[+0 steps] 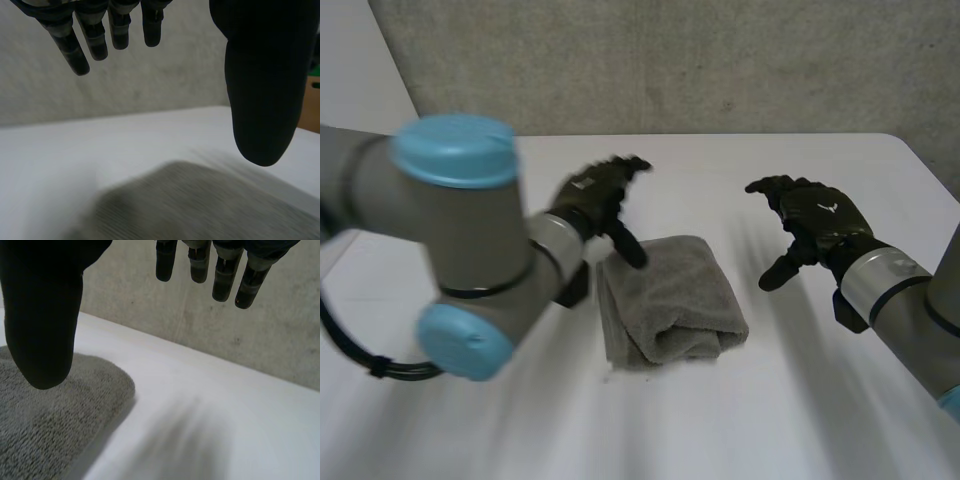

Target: Fold the towel.

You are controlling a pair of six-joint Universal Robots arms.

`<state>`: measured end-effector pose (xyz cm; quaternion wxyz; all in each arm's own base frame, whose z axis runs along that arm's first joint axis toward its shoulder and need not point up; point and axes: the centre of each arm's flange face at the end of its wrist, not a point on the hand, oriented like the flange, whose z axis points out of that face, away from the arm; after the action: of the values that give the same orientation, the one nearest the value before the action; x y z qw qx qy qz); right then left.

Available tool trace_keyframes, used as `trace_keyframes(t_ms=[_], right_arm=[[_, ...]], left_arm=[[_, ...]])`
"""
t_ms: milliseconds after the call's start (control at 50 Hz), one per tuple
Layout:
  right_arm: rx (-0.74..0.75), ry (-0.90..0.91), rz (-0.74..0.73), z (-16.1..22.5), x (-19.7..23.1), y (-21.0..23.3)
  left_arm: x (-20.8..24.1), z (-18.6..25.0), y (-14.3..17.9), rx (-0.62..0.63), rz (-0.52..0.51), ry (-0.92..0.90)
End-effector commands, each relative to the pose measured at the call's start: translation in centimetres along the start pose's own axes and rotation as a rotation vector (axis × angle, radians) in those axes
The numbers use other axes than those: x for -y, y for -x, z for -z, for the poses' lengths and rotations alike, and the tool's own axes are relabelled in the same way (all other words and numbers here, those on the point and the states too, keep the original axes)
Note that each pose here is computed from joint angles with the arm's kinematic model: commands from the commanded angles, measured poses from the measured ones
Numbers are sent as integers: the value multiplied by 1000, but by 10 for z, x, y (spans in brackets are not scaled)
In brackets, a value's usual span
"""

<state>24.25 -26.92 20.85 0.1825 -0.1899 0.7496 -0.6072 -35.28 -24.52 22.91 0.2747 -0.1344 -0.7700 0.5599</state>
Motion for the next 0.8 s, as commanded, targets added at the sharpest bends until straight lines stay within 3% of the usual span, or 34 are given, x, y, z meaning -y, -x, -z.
trace_keyframes(t_ms=[20, 240, 360, 600, 700, 800], right_arm=[[33, 61, -29, -2, -11, -4], [155, 162, -29, -23, -37, 16], [283, 272, 22, -35, -61, 56], [275, 299, 86, -56, -78, 58], [243, 278, 96, -55, -68, 54], [225, 142, 114, -44, -15, 53]], left_arm=[[-61, -20, -22, 2, 25, 171], [-99, -12, 19, 299, -45, 247], [-96, -1, 20, 301, -46, 253], [-98, 8, 22, 295, -54, 231], [-96, 13, 21, 287, -96, 237], [-69, 19, 14, 264, -98, 163]])
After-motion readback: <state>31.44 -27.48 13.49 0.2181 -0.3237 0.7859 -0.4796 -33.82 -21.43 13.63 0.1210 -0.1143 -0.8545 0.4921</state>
